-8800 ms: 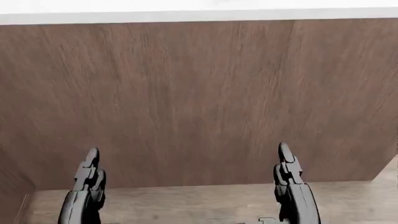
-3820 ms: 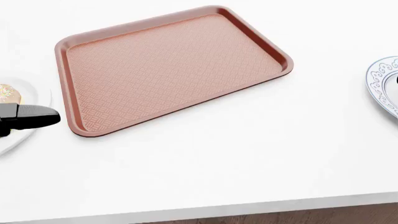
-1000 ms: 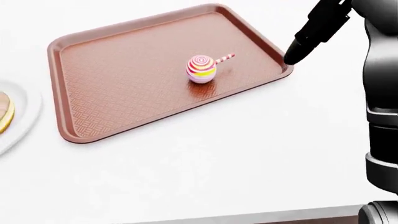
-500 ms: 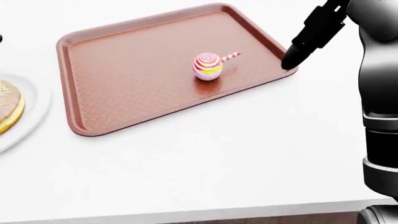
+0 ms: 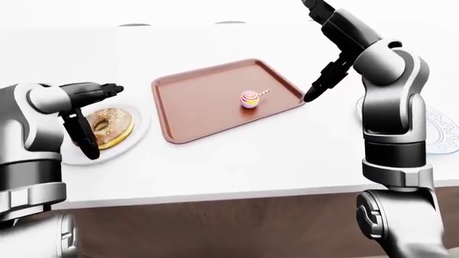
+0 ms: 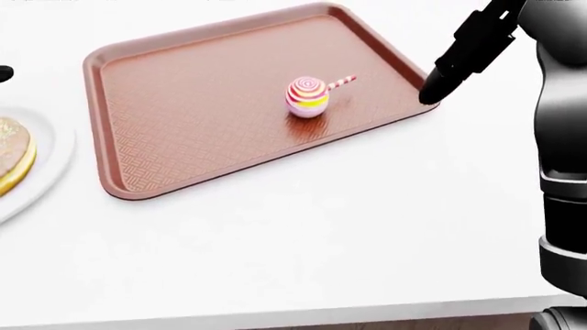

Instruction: Move the dessert items from the plate to the tray.

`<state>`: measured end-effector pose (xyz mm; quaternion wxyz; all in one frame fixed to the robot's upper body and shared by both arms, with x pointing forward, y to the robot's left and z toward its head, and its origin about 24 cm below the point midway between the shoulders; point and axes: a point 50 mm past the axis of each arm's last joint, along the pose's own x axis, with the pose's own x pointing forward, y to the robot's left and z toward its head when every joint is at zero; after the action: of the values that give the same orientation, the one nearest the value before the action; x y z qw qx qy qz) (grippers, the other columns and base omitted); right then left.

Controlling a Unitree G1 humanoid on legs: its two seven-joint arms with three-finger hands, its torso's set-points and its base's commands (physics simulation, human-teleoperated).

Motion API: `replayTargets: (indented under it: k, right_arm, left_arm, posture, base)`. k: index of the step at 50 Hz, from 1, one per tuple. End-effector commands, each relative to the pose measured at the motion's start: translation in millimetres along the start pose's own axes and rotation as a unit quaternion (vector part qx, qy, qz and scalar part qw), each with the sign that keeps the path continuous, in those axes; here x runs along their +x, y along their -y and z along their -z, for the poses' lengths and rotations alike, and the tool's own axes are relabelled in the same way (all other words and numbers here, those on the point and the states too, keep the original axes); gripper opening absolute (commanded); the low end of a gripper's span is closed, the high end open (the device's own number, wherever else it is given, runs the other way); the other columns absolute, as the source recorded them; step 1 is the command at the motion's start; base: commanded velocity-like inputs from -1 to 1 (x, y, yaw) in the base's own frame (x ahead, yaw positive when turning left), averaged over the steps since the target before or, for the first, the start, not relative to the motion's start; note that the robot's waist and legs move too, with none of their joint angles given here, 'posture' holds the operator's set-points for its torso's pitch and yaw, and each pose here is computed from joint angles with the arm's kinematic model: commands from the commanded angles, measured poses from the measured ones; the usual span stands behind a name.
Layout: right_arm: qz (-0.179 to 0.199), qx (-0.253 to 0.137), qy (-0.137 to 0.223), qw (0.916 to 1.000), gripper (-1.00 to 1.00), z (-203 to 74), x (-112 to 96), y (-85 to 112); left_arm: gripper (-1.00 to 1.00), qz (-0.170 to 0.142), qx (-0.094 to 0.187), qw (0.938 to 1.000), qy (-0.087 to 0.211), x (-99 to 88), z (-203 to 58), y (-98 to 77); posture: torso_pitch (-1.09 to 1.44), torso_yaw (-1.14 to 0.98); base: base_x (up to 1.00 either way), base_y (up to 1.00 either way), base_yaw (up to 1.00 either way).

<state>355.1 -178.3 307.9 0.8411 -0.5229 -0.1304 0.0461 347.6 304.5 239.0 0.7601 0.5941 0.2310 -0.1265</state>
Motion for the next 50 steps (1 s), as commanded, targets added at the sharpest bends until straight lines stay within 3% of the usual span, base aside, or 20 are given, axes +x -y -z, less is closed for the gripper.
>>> replayTargets:
  k: [1,11,13,14,30,34,42,45,50]
  right_arm:
    - [0.038,-0.010,0.021,0.9990,1.00,-10.5,-3.9,17.5]
    - [0.039,-0.011,0.020,0.9990,1.00,-10.6,-6.8,19.9]
    - [0.040,-0.011,0.020,0.9990,1.00,-10.2,-6.7,20.2]
    - [0.040,-0.011,0.020,0.9989,1.00,-10.6,-6.7,20.7]
    - [0.041,-0.010,0.020,0.9989,1.00,-11.5,-9.6,21.0]
    - [0.041,-0.010,0.019,0.9989,1.00,-11.3,-10.6,21.6]
    - [0.043,-0.010,0.020,0.9988,1.00,-12.5,-11.0,22.8]
    - [0.043,-0.009,0.019,0.9989,1.00,-12.2,-11.6,22.3]
    - [0.045,-0.009,0.019,0.9988,1.00,-12.5,-12.3,24.6]
  left_arm:
    - [1.00,-0.043,0.006,0.9990,0.007,-12.5,-3.9,-16.3]
    - [0.98,-0.034,0.011,0.9993,0.006,-8.6,-3.7,-12.4]
    - [0.95,-0.033,0.012,0.9994,0.005,-8.0,-3.7,-11.6]
    - [0.82,-0.031,0.012,0.9994,0.005,-7.1,-3.2,-11.0]
    - [0.62,-0.033,0.017,0.9993,-0.002,-2.9,-1.1,-7.5]
    - [0.44,-0.031,0.020,0.9993,-0.003,-3.2,-2.6,-5.8]
    - [0.36,-0.033,0.023,0.9992,-0.004,-3.6,-4.2,-4.7]
    - [0.24,-0.032,0.022,0.9992,-0.004,-3.4,-3.7,-4.1]
    - [0.18,-0.046,0.022,0.9987,-0.002,-3.7,-6.3,-10.3]
  posture:
    - [0.00,0.00]
    - [0.00,0.00]
    - [0.00,0.00]
    - [0.00,0.00]
    - [0.00,0.00]
    - [0.00,0.00]
    - [0.00,0.00]
    - [0.00,0.00]
    - [0.00,0.00]
  base:
    - [0.00,0.00,0.00]
    - [0.00,0.00,0.00]
    - [0.00,0.00,0.00]
    - [0.00,0.00,0.00]
    - [0.00,0.00,0.00]
    - [0.00,0.00,0.00]
    - [0.00,0.00,0.00]
    - [0.00,0.00,0.00]
    - [0.00,0.00,0.00]
